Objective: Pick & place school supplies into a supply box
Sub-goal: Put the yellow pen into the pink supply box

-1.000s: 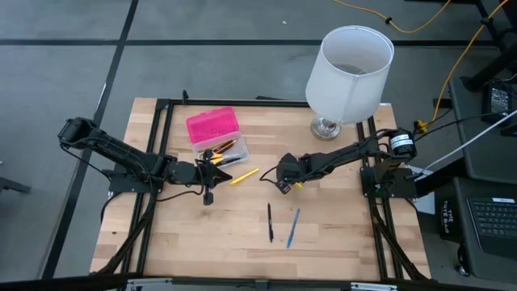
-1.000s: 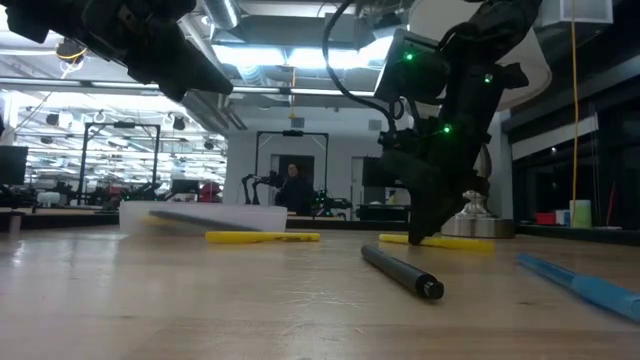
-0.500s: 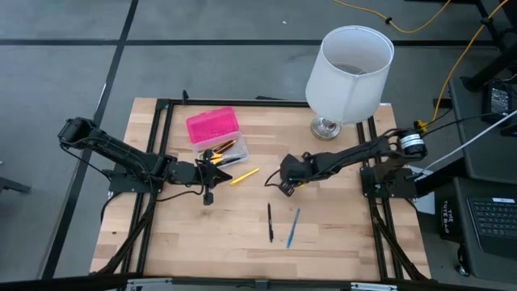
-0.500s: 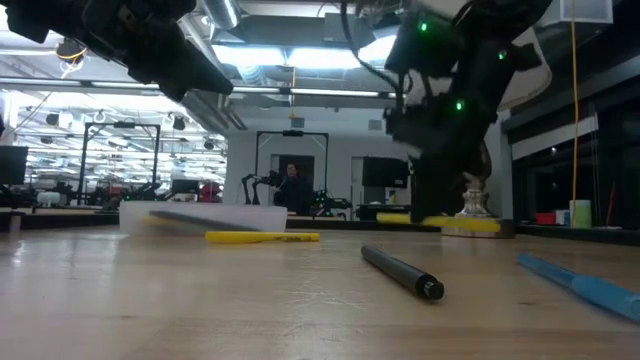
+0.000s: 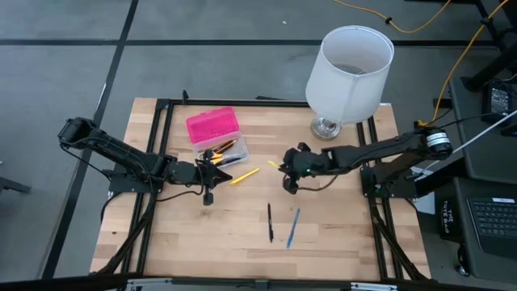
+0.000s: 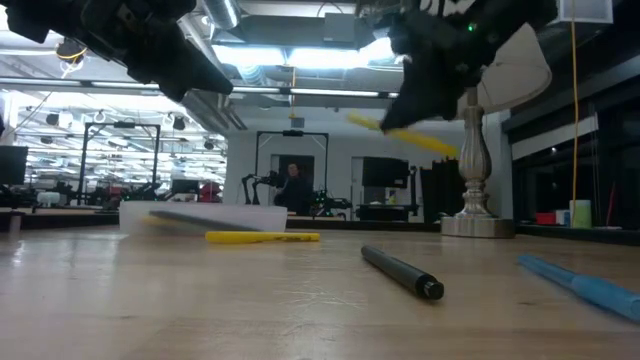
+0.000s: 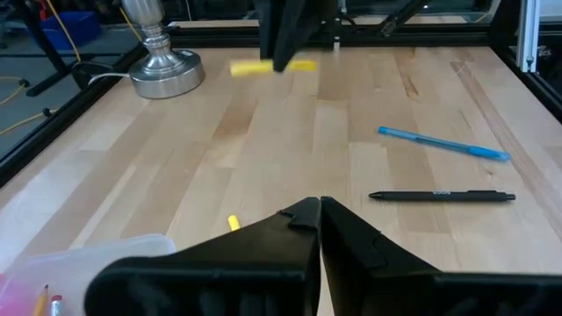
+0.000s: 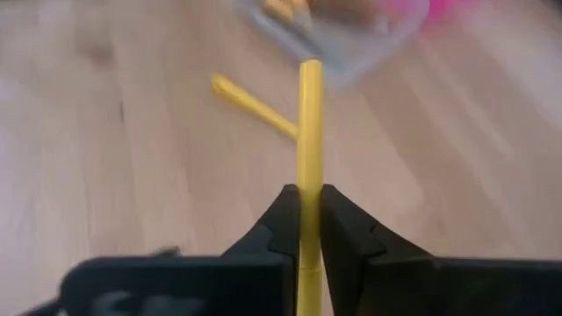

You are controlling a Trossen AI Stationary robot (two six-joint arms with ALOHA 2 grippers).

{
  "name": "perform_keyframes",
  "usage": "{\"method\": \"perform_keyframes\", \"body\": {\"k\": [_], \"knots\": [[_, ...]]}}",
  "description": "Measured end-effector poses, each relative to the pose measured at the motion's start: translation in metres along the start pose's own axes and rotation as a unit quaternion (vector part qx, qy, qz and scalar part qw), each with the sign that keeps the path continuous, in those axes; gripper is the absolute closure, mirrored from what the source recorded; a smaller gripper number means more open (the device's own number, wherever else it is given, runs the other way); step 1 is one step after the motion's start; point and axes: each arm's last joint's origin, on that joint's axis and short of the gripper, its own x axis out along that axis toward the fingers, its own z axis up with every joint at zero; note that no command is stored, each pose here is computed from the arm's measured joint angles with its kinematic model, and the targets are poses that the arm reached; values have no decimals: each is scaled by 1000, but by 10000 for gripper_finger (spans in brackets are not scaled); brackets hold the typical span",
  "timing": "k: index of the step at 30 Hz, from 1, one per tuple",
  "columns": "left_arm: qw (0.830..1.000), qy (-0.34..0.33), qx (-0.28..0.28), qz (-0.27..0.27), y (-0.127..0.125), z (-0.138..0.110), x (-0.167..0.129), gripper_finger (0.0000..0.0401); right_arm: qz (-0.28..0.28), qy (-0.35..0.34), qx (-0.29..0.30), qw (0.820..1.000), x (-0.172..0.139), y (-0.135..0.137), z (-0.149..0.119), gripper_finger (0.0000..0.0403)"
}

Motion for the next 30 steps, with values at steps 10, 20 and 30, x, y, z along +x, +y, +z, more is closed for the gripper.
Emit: {"method": "perform_keyframes", "body": {"k": [10,20,30], "knots": [[1000,0,-17,0,0,0,0,395,70,-129,-46,988,16,-13,-27,374],[998,-40,-31,21,1,8,0,388,165,-289,-91,939,11,-32,-24,374],[989,-138,-2,46,10,28,4,300,181,-333,-131,916,8,-49,-4,374]]}}
